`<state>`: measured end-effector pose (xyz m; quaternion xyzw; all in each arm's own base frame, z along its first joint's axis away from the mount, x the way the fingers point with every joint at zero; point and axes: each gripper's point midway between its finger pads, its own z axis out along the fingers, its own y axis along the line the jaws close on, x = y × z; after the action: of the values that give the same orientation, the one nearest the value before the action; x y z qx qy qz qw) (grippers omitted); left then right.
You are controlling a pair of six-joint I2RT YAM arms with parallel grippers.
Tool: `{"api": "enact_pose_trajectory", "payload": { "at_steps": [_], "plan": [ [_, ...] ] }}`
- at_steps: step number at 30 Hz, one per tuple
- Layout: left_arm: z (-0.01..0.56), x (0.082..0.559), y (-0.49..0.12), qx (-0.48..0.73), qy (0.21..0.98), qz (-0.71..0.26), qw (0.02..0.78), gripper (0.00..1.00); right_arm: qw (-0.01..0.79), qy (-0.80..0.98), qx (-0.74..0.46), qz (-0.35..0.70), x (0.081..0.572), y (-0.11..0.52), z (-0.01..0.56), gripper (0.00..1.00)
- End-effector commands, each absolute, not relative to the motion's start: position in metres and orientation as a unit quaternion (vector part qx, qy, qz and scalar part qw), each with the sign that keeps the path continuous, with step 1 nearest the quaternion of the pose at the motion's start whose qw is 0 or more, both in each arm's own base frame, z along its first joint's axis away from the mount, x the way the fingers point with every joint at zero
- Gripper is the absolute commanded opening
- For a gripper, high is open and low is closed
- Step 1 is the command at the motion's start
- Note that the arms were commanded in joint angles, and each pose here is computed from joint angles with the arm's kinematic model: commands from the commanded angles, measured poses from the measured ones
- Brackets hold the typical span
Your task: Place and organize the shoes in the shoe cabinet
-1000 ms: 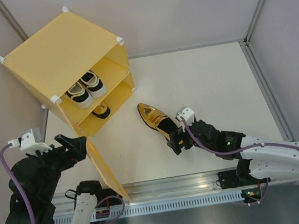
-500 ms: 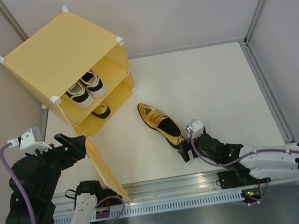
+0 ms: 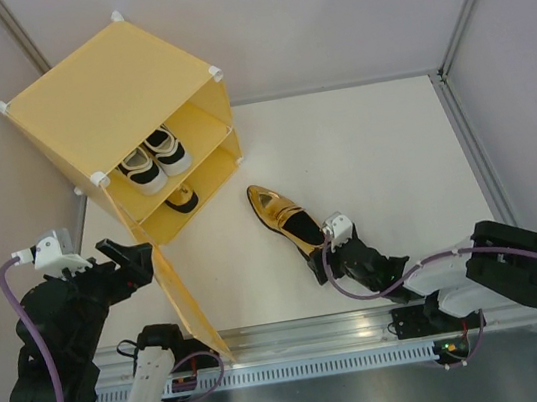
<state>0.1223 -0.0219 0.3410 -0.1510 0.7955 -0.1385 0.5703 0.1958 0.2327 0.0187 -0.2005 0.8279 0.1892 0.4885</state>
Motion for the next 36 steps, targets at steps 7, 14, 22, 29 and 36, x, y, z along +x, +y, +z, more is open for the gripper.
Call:
{"api": "enact_pose_trajectory", "payload": {
  "at_steps": [7,14,22,29,36],
  "plan": [
    [0.340,0.120,-0.016,-0.153,0.799,-0.120,0.569,0.92,0.508,0.805,-0.207,0.226,0.206,0.264,0.032,0.84],
    [0.339,0.120,-0.016,-0.153,0.800,-0.121,0.568,0.92,0.508,0.806,-0.219,0.211,0.212,0.269,0.029,0.39],
    [0.337,0.120,-0.015,-0.153,0.801,-0.117,0.567,0.92,0.549,0.767,-0.225,0.243,0.225,0.295,0.083,0.01],
    [0.336,0.121,-0.015,-0.152,0.803,-0.117,0.564,0.92,0.590,0.740,-0.225,0.232,0.252,0.324,0.121,0.00],
    [0.337,0.117,-0.014,-0.154,0.803,-0.114,0.564,0.92,0.596,0.740,-0.199,0.240,0.270,0.345,0.121,0.01]
  ]
}}
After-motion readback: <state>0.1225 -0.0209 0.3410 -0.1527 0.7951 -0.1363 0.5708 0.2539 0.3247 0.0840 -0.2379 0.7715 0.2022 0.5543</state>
